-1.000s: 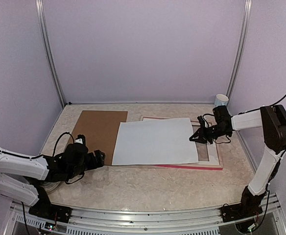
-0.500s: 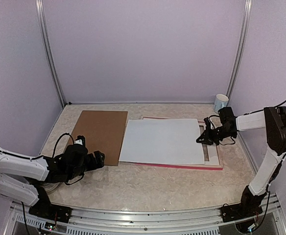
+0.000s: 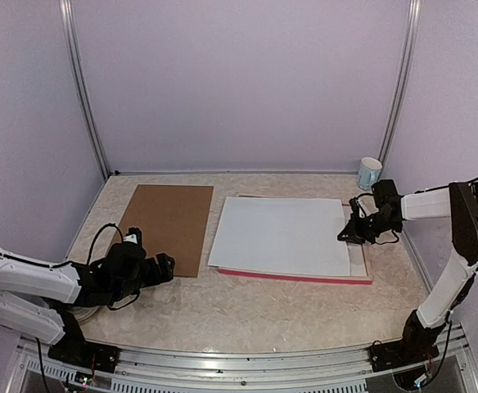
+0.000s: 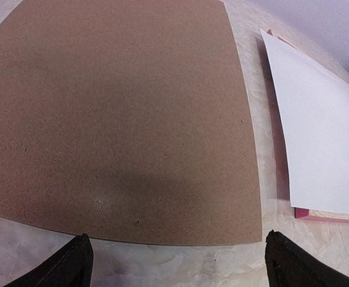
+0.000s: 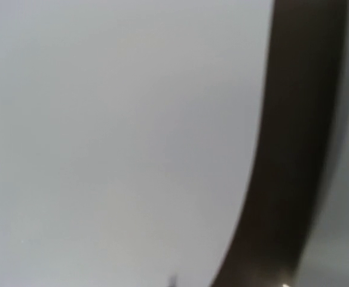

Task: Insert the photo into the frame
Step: Place the photo on the mat board.

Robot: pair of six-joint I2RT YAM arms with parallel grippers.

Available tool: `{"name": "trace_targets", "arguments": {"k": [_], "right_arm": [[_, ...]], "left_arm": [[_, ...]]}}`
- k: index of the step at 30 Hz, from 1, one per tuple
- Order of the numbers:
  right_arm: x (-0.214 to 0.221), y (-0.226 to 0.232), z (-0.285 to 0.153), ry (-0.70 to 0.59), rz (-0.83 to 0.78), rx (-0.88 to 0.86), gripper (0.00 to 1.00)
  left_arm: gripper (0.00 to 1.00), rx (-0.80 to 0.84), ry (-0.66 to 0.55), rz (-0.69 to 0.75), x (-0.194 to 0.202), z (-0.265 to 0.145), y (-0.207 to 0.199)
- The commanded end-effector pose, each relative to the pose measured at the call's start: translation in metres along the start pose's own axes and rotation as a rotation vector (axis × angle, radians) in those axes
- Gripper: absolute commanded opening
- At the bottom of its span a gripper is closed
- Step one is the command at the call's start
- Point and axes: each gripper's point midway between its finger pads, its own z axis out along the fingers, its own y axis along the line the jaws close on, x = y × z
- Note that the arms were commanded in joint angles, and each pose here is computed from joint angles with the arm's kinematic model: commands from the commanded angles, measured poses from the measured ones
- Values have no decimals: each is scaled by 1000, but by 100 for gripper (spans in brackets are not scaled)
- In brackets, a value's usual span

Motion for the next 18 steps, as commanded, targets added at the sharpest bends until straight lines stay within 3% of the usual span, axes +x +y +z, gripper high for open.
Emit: {"name": "trace_targets", "arguments": {"k": [1,18], "right_arm": [[1,-13,-11,-18,-5,62,1],[2,-28,-13,0,-19,139,1]], "left_arm": [[99,12,-23,-9,-7,-2,0],[99,17,-18,-21,-4,-3,5]]}}
